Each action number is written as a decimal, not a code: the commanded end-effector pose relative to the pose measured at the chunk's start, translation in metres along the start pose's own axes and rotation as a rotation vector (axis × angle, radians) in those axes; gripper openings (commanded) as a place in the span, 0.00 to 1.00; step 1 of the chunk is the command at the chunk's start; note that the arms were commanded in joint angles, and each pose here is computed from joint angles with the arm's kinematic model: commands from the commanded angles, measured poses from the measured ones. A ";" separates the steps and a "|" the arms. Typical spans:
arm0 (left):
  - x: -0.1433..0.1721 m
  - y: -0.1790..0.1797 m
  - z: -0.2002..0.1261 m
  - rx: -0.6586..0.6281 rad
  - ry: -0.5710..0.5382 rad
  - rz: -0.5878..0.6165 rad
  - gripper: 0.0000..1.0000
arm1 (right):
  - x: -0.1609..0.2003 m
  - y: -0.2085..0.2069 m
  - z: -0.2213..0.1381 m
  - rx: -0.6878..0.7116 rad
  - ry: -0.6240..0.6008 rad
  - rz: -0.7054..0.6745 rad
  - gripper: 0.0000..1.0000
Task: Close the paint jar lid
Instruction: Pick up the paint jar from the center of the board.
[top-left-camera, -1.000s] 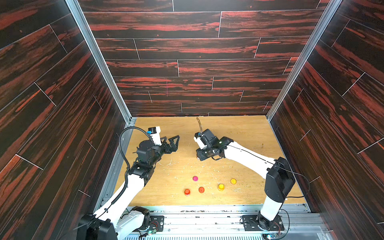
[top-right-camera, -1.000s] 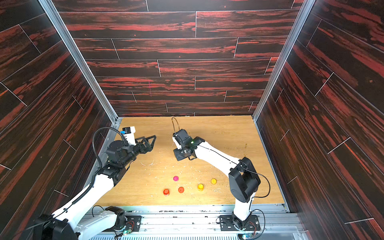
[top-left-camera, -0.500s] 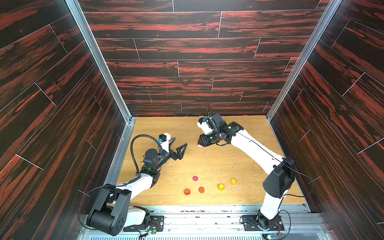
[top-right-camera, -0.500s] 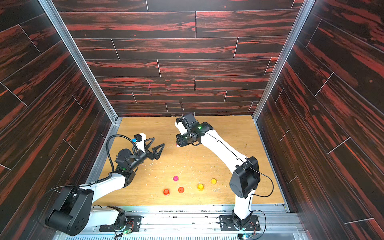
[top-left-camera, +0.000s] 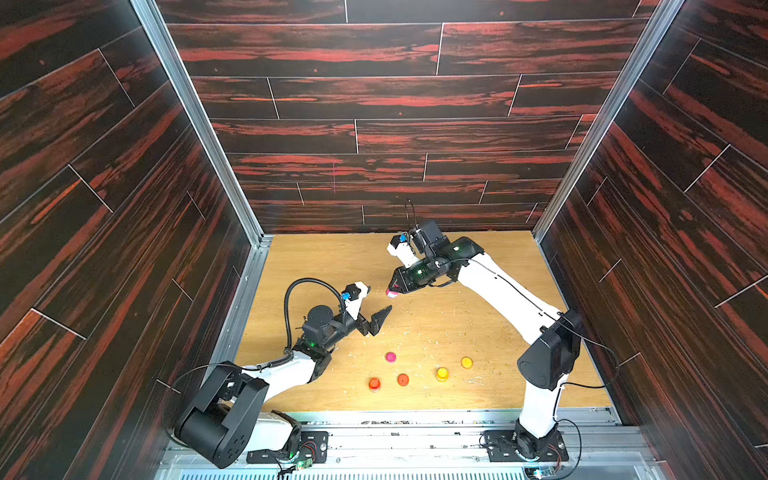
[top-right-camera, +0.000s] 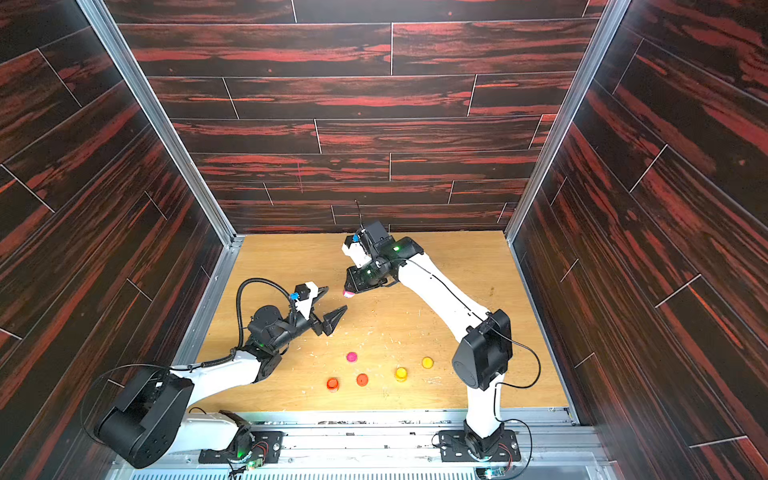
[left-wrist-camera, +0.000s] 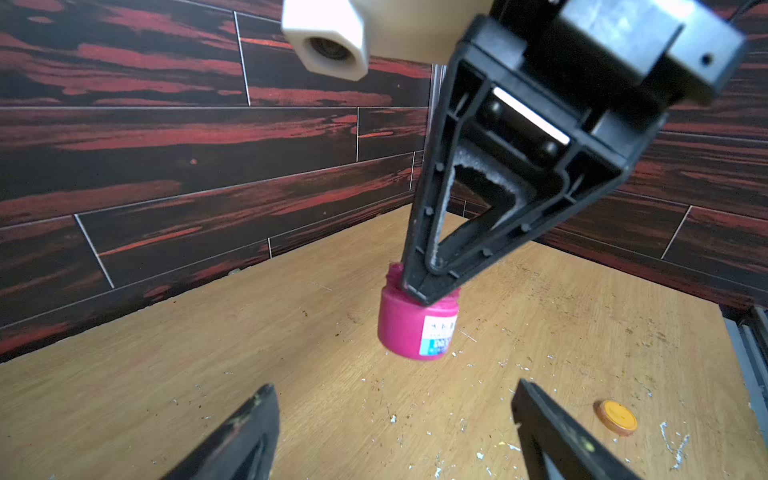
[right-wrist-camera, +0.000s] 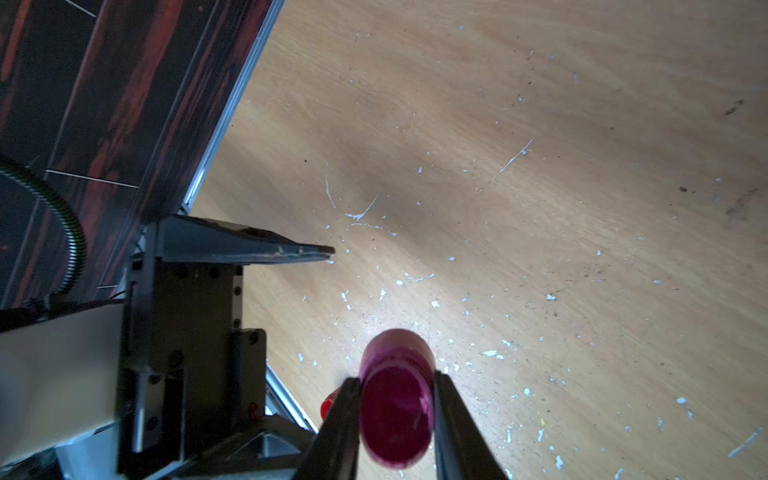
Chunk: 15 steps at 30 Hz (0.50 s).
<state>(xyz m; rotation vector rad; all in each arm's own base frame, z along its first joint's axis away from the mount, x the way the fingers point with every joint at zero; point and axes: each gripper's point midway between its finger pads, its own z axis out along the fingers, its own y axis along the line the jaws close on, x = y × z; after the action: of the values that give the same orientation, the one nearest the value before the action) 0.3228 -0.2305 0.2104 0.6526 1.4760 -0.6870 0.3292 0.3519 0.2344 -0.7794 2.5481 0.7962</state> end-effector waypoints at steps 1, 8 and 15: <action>-0.003 -0.001 0.000 -0.010 -0.012 0.044 0.91 | 0.002 0.012 -0.004 -0.060 0.012 0.017 0.29; -0.005 0.000 0.001 -0.025 -0.015 0.049 0.79 | 0.011 0.017 0.001 -0.090 0.027 0.031 0.29; -0.006 -0.008 0.005 0.005 -0.002 0.052 0.74 | 0.014 0.018 0.004 -0.100 0.028 0.041 0.29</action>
<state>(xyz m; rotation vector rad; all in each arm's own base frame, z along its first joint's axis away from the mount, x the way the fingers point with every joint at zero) 0.3218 -0.2344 0.2088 0.6639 1.4747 -0.6574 0.3131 0.3576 0.2158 -0.7722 2.6176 0.8885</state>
